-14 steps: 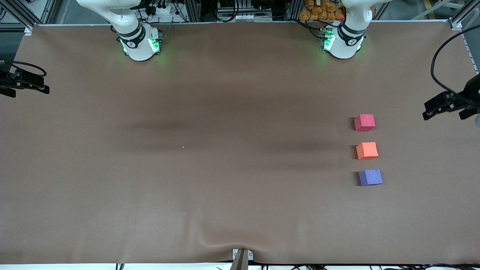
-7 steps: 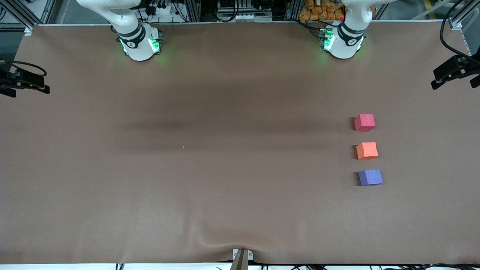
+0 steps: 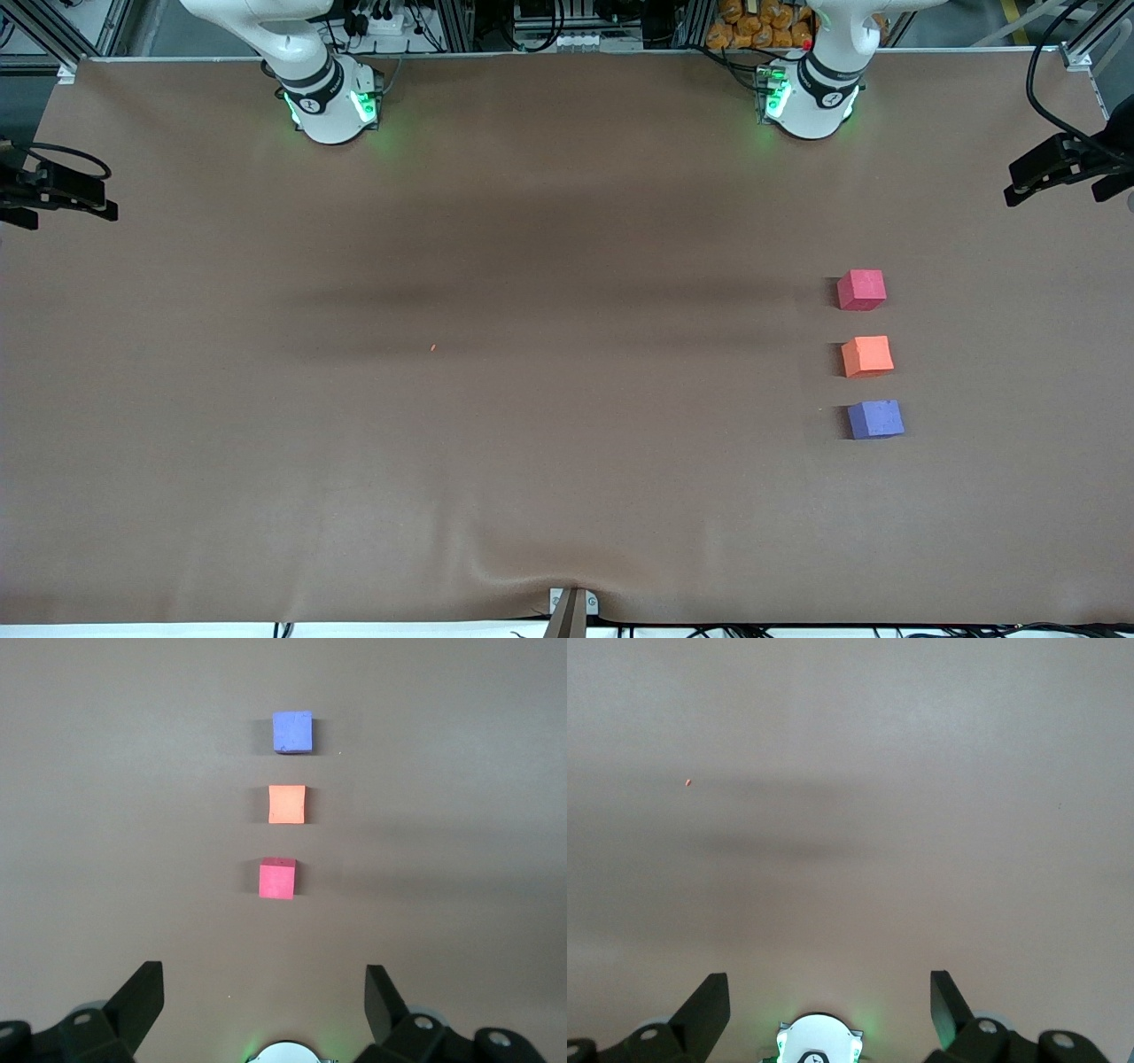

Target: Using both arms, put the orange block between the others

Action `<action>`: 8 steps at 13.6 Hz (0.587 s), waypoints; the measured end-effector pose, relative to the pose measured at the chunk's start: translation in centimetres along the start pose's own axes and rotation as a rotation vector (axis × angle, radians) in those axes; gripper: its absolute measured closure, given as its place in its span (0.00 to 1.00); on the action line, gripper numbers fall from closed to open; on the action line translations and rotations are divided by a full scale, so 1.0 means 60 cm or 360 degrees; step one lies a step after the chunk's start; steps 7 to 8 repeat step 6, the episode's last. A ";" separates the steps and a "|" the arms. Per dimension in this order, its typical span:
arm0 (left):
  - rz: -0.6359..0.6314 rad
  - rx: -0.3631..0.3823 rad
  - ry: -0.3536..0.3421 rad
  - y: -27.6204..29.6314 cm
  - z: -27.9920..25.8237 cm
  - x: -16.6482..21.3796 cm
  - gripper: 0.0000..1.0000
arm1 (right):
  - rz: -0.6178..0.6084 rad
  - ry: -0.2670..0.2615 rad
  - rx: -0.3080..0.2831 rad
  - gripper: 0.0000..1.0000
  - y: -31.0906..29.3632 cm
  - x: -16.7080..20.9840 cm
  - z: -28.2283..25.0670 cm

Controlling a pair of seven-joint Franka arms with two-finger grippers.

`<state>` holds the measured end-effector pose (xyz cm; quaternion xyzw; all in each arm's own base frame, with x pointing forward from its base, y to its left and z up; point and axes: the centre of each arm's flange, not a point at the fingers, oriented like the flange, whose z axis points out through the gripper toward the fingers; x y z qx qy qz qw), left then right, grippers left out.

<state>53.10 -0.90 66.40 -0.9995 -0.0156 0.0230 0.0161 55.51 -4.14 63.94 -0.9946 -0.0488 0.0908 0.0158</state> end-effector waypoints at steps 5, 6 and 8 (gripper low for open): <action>-0.0002 -0.0002 0.0005 -0.003 -0.002 0.000 0.00 | 0.0020 0.0001 0.0001 0.00 0.011 -0.002 0.000; -0.0002 -0.0002 0.0005 -0.003 -0.002 0.000 0.00 | 0.0030 0.0001 0.0002 0.00 0.017 -0.003 0.000; -0.0002 -0.0002 0.0005 -0.003 -0.002 0.000 0.00 | 0.0030 0.0001 0.0002 0.00 0.017 -0.003 0.000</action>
